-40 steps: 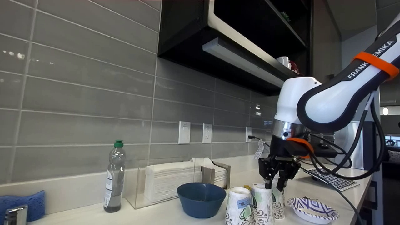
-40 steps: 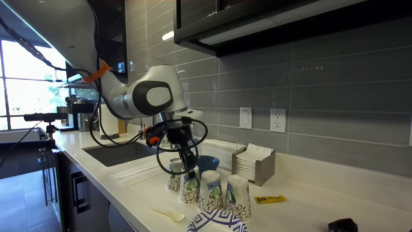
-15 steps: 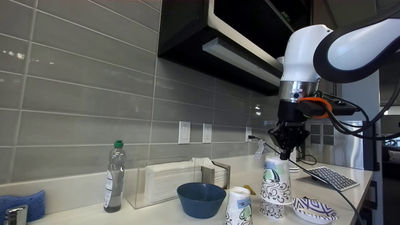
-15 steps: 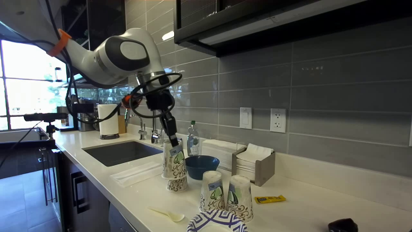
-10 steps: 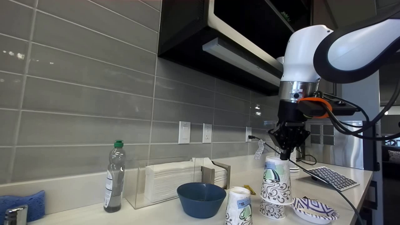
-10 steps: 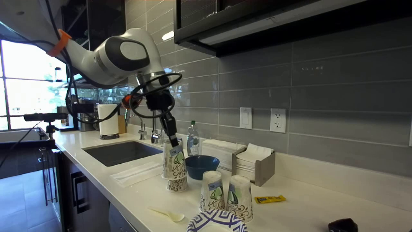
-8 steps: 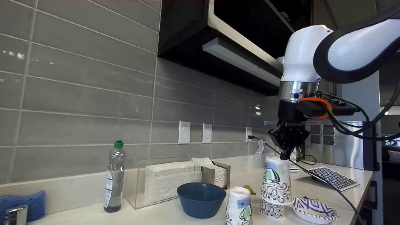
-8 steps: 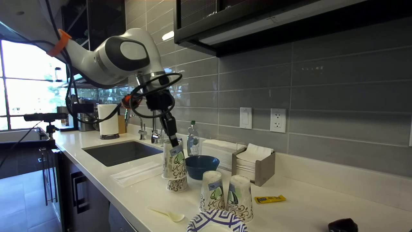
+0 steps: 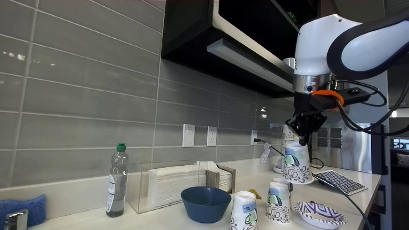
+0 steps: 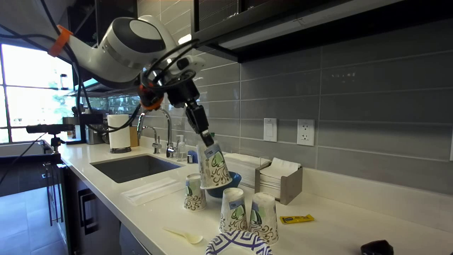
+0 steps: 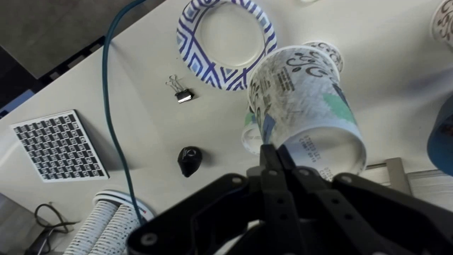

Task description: Stack the cups

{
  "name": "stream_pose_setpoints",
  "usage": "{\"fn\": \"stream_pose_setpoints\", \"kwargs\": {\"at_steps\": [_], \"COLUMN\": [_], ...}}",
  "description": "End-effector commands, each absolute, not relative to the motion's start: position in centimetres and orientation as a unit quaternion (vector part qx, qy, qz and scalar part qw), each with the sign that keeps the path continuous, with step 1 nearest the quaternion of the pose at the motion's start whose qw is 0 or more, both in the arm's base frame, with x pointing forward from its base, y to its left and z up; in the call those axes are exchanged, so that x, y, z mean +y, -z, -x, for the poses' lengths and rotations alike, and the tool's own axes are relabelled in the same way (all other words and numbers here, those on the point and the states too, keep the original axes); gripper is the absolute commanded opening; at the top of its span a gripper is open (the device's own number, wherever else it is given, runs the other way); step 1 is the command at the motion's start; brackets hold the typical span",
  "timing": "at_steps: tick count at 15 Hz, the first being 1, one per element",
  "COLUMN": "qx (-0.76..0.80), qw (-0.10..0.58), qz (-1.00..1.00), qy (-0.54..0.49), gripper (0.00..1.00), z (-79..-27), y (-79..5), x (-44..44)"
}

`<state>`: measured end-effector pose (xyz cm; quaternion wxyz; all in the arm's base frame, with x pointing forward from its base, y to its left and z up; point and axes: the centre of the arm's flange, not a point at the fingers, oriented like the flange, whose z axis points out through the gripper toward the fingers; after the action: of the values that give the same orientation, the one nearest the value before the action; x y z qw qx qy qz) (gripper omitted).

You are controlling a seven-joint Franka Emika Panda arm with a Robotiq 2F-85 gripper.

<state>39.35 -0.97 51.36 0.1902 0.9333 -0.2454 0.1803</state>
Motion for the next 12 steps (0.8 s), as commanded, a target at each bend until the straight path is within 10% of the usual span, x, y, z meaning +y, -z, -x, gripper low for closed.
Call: {"fn": "stream_pose_setpoints", "kwargs": {"at_steps": [1,12], "qx": [-0.247,-0.173], "qw": [0.191,0.148], "qz": [-0.924,-0.952], "qy": [-0.220,-0.203], "gripper": [0.01,0.01], "z": [-39.1,-42.9], "y": [-54.4,-53.8], "x": [-3.0,-8.9]}}
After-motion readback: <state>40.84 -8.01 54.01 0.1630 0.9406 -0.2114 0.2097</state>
